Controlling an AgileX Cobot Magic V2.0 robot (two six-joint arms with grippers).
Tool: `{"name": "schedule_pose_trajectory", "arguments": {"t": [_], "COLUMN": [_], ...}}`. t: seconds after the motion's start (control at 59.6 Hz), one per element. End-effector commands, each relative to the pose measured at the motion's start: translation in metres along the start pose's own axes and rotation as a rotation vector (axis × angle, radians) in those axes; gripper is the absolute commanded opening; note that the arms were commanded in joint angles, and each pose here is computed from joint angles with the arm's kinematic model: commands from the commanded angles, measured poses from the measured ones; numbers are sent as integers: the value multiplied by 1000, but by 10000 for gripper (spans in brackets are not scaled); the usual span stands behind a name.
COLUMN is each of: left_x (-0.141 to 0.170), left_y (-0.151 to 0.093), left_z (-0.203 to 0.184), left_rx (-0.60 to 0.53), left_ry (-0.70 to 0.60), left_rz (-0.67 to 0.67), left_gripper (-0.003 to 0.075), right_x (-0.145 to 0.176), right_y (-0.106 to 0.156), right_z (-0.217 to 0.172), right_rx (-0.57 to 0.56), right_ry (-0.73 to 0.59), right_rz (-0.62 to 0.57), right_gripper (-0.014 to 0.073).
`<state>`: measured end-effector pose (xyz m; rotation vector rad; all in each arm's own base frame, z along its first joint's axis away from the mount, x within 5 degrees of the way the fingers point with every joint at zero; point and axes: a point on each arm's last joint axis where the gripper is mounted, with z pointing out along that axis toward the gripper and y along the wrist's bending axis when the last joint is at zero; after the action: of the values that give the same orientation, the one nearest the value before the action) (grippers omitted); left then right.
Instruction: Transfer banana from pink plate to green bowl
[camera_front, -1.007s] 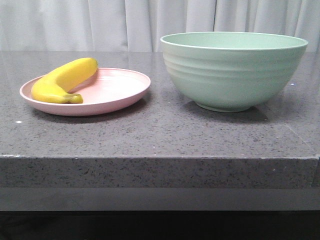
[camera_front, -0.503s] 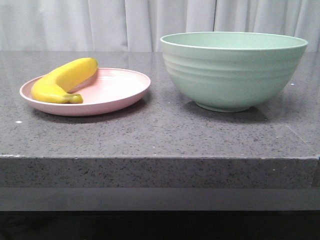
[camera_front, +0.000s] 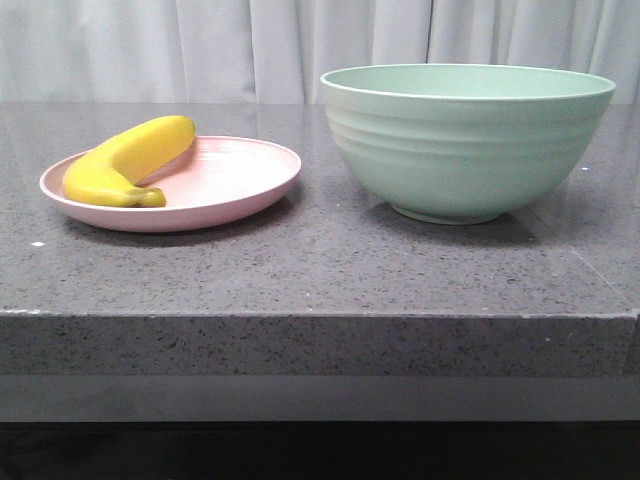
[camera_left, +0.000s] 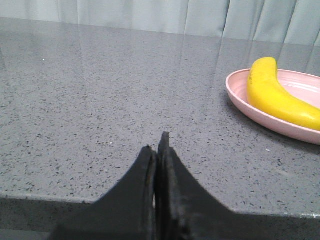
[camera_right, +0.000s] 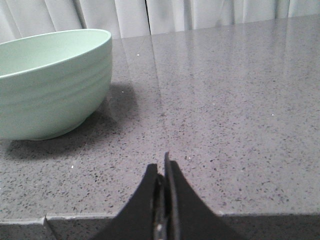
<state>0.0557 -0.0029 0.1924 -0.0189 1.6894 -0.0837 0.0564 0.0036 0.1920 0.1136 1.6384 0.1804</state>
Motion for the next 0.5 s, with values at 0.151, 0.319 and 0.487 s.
{"name": "schedule_pose_trajectory", "arguments": {"t": [0.151,0.319,0.487], "left_x": [-8,-12,-40], "left_y": [0,0,-1], "left_z": [-2,-2,-10], "left_rx": [-1,0,5], "left_ry": [-103,-149,-295], "left_rz": [-15,-18,-18], "left_gripper": [-20,-20,-20], "right_x": [-8,-9,-23], "right_y": [0,0,4], "right_z": [-2,-2,-6], "right_rx": [0,0,-9], "right_ry": [-98,-105,-112], "right_rz": [-21,-21,-36], "right_gripper": [-87,-87,-87]}}
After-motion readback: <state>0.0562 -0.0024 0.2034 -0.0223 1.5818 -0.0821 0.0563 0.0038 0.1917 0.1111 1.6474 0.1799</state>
